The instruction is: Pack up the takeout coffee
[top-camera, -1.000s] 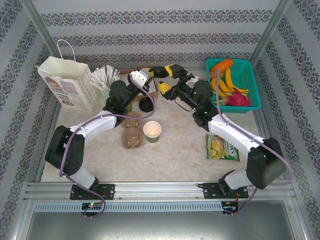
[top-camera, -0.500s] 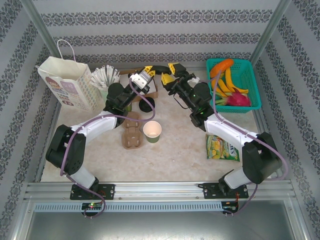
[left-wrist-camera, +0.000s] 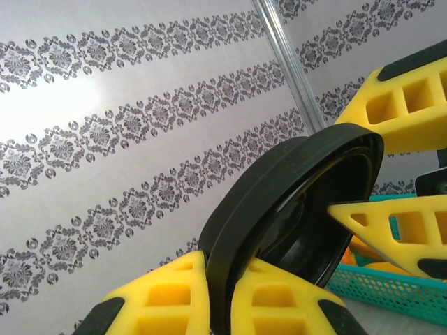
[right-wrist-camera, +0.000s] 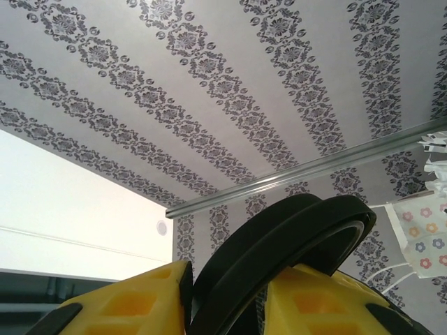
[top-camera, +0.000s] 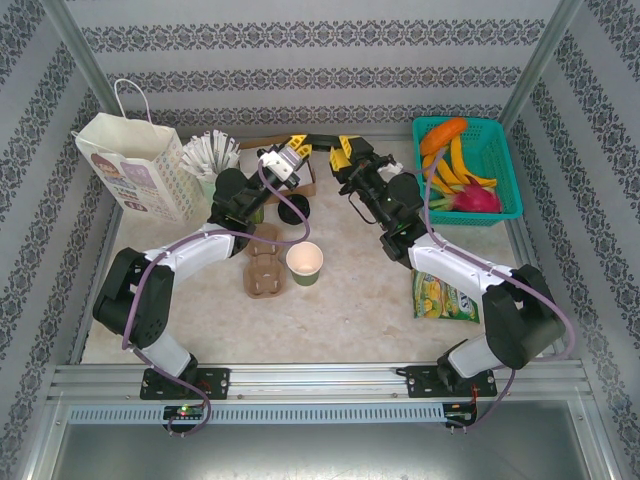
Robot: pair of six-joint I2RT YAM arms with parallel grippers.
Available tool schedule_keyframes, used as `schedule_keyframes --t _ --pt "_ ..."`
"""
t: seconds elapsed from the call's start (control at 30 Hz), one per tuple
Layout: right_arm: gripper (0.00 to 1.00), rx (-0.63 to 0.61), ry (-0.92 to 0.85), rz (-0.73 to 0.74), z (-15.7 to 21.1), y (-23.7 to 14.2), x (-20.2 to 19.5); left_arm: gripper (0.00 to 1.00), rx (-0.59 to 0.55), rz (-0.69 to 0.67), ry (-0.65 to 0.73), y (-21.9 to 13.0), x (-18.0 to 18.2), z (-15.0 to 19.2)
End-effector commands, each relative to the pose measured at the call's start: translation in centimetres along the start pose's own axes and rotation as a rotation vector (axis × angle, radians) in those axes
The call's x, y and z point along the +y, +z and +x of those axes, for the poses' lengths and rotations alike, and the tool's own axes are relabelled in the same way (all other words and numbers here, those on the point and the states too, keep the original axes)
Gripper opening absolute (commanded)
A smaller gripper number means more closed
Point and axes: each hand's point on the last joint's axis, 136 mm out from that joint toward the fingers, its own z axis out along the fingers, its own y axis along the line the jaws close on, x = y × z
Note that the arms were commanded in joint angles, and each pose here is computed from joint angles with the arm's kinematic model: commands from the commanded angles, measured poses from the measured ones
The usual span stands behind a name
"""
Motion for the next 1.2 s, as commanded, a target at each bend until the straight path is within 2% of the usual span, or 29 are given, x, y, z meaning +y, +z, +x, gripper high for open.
schedule_keyframes --t 0.0,0.3,0.37,0.43,0.47,0.5,0.57,0.6,0.67,0.7,0.83,1.0,1.17 --pt "0.31 0.005 -0.028 -0.107 0.9 -0.3 3.2 0.0 -0.075 0.008 0.004 -0.4 0.4 -1.5" --pt "0.12 0.01 -0.026 -0.169 0.9 -0.2 3.9 0.0 -0.06 0.023 0.007 -0.8 -0.1 -1.1" --pt "0.08 0.024 -0.03 -0.182 1.2 0.1 4.2 0.06 -0.048 0.013 0.005 -0.8 0.1 -0.8" --pt "0.05 0.035 -0.039 -0.193 1.5 0.3 4.5 0.21 -0.034 0.002 -0.003 -0.9 0.2 -0.5" --pt "0.03 0.036 -0.043 -0.195 1.5 0.4 4.5 0.31 -0.027 0.005 -0.008 -0.9 0.1 -0.4" --pt "0.02 0.036 -0.048 -0.195 1.5 0.5 4.5 0.45 -0.014 0.009 -0.016 -1.0 0.0 -0.2" --pt "0.0 0.03 -0.07 -0.2 1.4 0.5 4.5 0.58 0.011 0.014 -0.038 -1.2 -0.2 0.4" --pt "0.0 0.027 -0.085 -0.204 1.3 0.5 4.6 0.72 0.024 0.014 -0.054 -1.4 -0.3 0.8" --pt "0.0 0.025 -0.126 -0.209 1.2 0.4 4.8 0.78 0.045 0.004 -0.087 -1.9 -0.5 1.5" --pt "0.0 0.023 -0.161 -0.214 0.9 0.4 4.9 0.98 0.056 -0.001 -0.113 -2.3 -0.6 1.9" --pt "0.0 0.025 -0.333 -0.201 -0.2 -0.1 4.4 1.0 0.119 -0.014 -0.263 -3.3 -0.8 2.8" --pt "0.0 0.087 -0.583 -0.08 -0.8 -0.9 1.1 1.0 0.231 -0.042 -0.495 -4.2 -0.8 3.5" --pt "0.0 0.232 -0.813 0.035 -0.9 -1.1 -1.3 1.0 0.369 -0.147 -0.573 -5.9 0.4 4.4"
